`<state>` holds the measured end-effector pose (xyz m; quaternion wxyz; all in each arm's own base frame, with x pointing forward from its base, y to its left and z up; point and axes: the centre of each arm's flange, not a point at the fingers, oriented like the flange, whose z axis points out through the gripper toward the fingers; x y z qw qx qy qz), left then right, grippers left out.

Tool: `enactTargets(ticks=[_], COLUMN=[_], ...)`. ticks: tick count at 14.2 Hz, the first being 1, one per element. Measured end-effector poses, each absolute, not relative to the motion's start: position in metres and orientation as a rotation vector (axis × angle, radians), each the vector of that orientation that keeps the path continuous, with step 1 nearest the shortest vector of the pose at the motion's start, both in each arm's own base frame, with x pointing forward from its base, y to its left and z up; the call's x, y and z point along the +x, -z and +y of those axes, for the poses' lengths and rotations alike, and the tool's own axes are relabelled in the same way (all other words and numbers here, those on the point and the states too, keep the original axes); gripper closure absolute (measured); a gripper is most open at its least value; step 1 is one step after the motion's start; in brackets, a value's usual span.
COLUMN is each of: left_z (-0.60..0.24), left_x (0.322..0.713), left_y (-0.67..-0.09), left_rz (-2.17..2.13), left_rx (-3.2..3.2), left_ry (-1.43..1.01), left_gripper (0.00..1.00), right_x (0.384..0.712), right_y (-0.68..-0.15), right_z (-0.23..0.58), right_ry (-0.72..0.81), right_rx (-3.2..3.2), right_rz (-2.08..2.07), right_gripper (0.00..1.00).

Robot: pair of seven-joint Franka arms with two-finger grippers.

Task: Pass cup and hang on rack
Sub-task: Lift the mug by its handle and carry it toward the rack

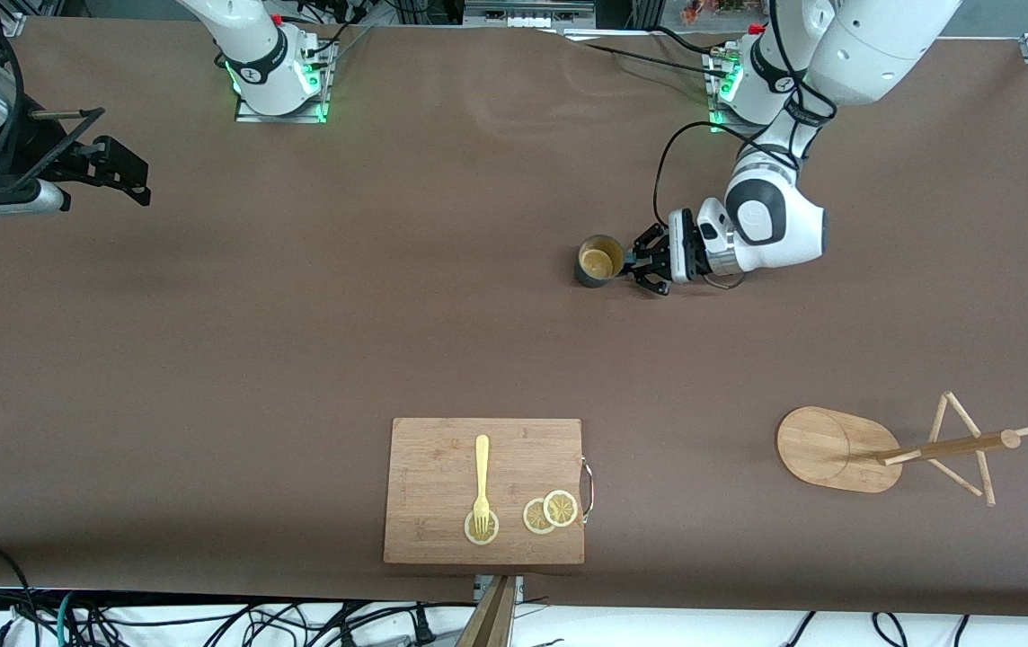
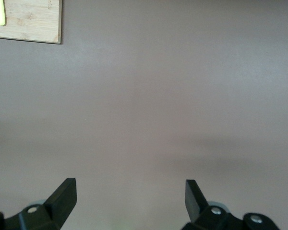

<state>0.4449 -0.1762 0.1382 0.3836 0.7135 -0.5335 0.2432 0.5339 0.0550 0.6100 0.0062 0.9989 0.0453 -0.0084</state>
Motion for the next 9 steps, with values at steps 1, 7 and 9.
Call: enactTargets(ticks=[1, 7, 9], left_z=[-0.17, -0.105, -0.074], left_x=[0.451, 0.486, 0.5], left_y=[-0.147, -0.23, -0.266], left_rz=[-1.287, -0.915, -0.777], left_rx=[1.848, 1.982, 2.008], left_ry=[-0.612, -0.348, -0.238], left_gripper=[0.78, 0.78, 0.78], right_x=[0.534, 0.534, 0.534], right_y=[-0.61, -0.611, -0.611], right_z=[0.055, 0.055, 0.055], right_ry=[0.025, 0.024, 0.023], right_rx=[3.127, 3.128, 3.128], right_rz=[0.142, 0.142, 0.14], right_gripper=[0.0, 0.0, 0.0])
